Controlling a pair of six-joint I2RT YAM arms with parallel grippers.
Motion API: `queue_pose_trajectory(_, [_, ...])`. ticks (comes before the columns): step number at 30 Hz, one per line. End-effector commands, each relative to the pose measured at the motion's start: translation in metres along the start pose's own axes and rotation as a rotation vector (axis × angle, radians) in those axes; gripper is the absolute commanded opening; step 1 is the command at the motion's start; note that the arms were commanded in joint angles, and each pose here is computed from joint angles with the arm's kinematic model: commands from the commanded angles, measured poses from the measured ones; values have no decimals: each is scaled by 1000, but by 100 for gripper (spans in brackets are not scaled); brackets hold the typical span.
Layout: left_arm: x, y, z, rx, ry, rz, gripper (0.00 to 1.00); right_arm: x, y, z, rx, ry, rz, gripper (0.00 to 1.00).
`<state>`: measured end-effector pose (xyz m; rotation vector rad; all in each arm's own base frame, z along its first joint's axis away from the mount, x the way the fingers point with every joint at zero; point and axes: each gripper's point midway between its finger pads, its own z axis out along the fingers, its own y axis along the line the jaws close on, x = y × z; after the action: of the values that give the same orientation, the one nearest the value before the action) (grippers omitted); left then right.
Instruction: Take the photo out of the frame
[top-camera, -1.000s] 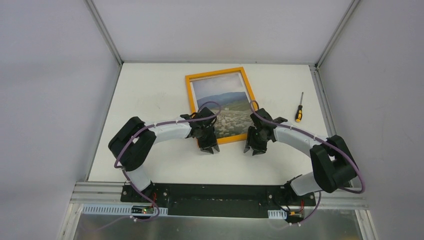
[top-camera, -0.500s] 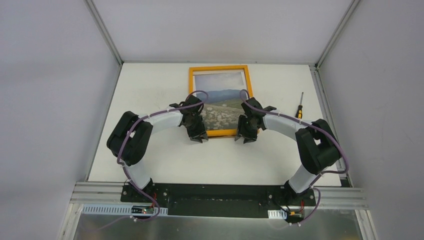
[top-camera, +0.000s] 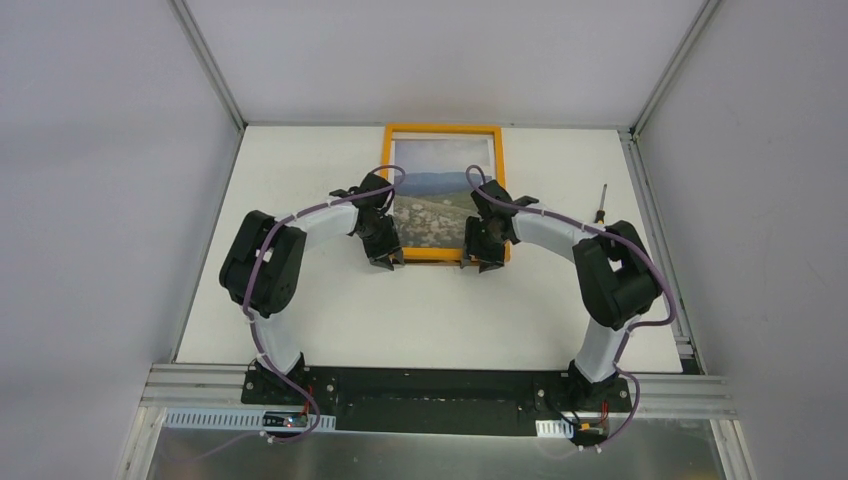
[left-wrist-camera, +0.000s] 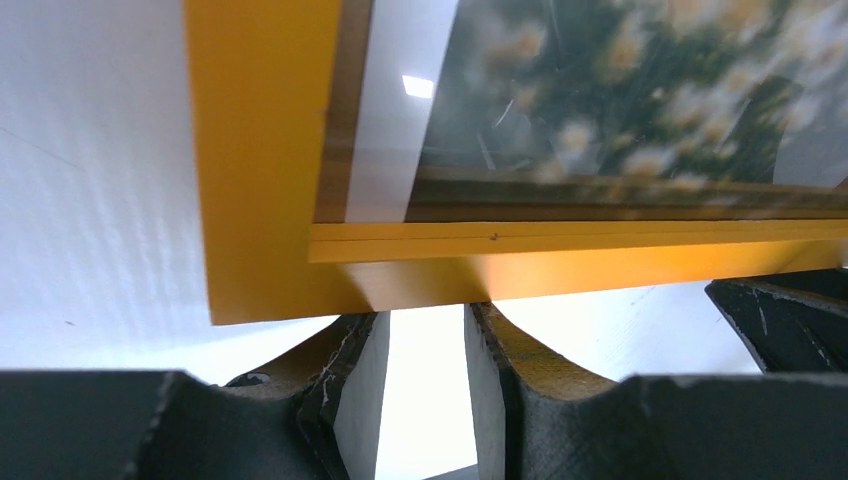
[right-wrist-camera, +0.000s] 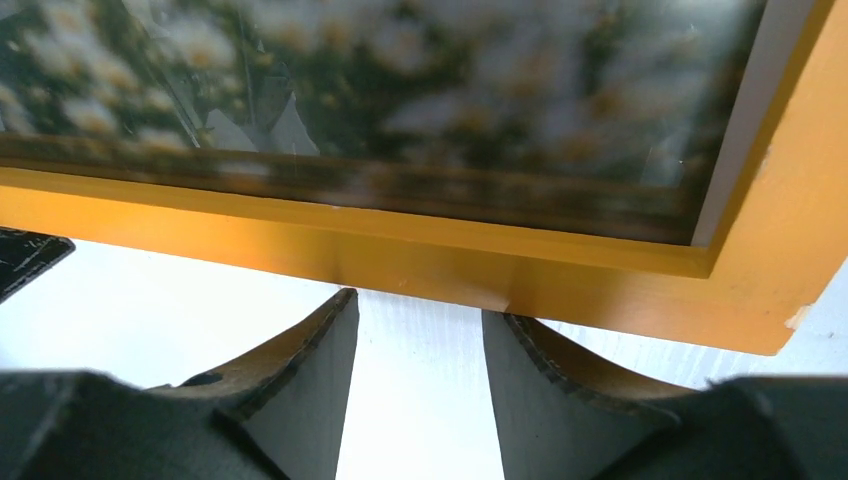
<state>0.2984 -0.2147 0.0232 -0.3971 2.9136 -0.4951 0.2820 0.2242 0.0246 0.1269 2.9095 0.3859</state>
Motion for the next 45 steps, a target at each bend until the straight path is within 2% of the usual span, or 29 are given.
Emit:
queue_pose_trajectory(1, [-21, 9, -1, -29, -30, 28, 34, -2, -21, 18, 111, 8, -42, 53])
queue_pose_trajectory(8, [-28, 3, 1, -15, -12, 44, 34, -8, -22, 21, 124, 10, -48, 55])
queue_pose_trajectory(12, [-15, 1, -17, 24, -9, 36, 36, -2, -16, 4, 98, 36, -53, 57])
queue_pose_trajectory(15, [5, -2, -40, 95, 3, 35, 46, 11, -6, -25, 32, 51, -29, 66])
queue_pose_trajectory(19, [26, -11, -77, 208, -2, 86, 72, 17, -5, -70, -2, 16, -20, 79])
queue_pose_trajectory(22, [17, -14, -101, 218, -69, 138, 85, -2, -16, -91, -2, -62, 10, 88])
queue_pose_trajectory(25, [-15, -19, -111, 208, -144, 154, 90, -37, -30, -94, -4, -121, 97, 92])
queue_pose_trajectory(31, [-92, -23, -104, 170, -205, 130, 92, -106, -53, -67, 18, -157, 228, 90])
queue_pose_trajectory(35, [-130, -11, -84, 149, -197, 87, 92, -125, -64, -42, -29, -145, 277, 85])
queue_pose_trajectory(39, [-144, 3, -65, 149, -158, 62, 92, -131, -59, -26, -108, -120, 272, 78])
queue_pose_trajectory(45, [-147, 12, -38, 134, -107, 112, 89, -132, -56, -11, -161, -91, 267, 70])
